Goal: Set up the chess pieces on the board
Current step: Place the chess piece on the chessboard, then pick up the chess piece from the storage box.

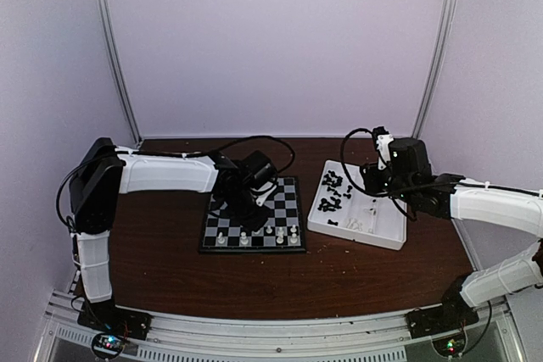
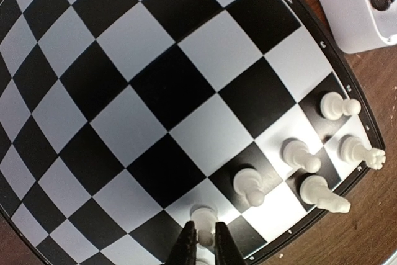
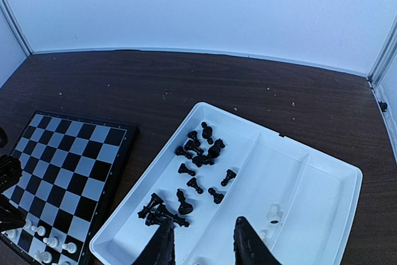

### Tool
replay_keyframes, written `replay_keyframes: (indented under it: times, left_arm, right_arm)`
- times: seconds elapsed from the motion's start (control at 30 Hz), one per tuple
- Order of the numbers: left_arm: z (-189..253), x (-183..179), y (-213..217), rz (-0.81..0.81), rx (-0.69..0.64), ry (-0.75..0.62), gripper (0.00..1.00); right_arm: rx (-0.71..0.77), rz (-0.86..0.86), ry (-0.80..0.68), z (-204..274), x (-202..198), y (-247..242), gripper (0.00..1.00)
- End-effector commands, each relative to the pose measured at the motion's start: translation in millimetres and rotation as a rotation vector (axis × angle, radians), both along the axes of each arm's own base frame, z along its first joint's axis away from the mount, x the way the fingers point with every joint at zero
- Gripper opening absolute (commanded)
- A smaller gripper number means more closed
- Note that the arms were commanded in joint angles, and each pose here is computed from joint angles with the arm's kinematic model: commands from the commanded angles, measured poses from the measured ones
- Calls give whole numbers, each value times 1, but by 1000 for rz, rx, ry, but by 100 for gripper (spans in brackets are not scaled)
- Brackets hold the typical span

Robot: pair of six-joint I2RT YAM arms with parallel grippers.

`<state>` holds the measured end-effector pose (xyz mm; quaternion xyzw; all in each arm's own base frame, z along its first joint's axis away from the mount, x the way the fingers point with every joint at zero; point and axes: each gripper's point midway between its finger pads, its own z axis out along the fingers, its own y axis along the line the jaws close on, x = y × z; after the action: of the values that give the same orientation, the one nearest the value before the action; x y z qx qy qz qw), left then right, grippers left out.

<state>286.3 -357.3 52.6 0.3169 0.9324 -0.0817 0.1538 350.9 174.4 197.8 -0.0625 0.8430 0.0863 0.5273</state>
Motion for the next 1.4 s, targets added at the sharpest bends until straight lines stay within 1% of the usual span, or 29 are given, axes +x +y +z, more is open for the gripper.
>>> replay_keyframes:
  times: [0.0, 0.13, 0.27, 0.47, 0.53, 0.6, 0.7, 0.77, 0.83, 0.9, 0.93, 1.03, 1.1, 1.17, 1.3, 1.33, 1.37]
  left_arm:
    - [13, 7, -2, 12, -29, -45, 17]
    - [15, 8, -3, 15, -32, -49, 24]
    - [26, 10, -3, 21, -47, -70, 25]
    - [62, 15, 7, 43, -71, -162, 28]
    - [73, 15, 10, 51, -83, -184, 28]
    - [84, 15, 14, 59, -102, -213, 29]
    - [99, 15, 21, 72, -142, -272, 33]
    - [106, 16, 25, 75, -167, -314, 37]
    - [110, 16, 29, 77, -188, -352, 41]
    - [111, 14, 36, 80, -195, -379, 47]
    - [116, 13, 39, 82, -209, -400, 53]
    - [124, 9, 49, 79, -218, -434, 68]
    - [127, 7, 57, 74, -213, -444, 75]
    - [129, 6, 67, 77, -209, -445, 79]
    - [132, 8, 87, 99, -229, -435, 84]
    - [134, 9, 91, 100, -250, -435, 87]
    - [135, 9, 95, 100, -272, -442, 95]
  right_arm:
    - [25, -7, -16, 6, 0, -2, 33]
    - [25, -5, -14, 5, 0, -1, 33]
    - [22, -3, -9, 4, 0, 0, 33]
    - [-14, -25, 23, 4, 0, -6, 33]
    - [-52, -37, 69, 1, -2, -11, 32]
    - [-109, -48, 151, -8, -7, -20, 32]
    - [-185, -70, 279, -23, -14, -36, 30]
    - [-210, -69, 335, -33, -19, -44, 30]
    - [-209, -57, 357, -39, -19, -47, 30]
    - [-199, -38, 394, -47, -18, -48, 30]
    - [-192, -23, 413, -51, -17, -46, 30]
    - [-178, 33, 492, -67, -14, -40, 31]
    - [-176, 63, 527, -73, -12, -33, 31]
    - [-161, 112, 559, -83, -12, -23, 32]
    - [-209, 130, 647, -101, -9, -21, 32]
    - [-227, 131, 662, -104, -8, -21, 32]
    - [-246, 132, 672, -108, -6, -23, 32]
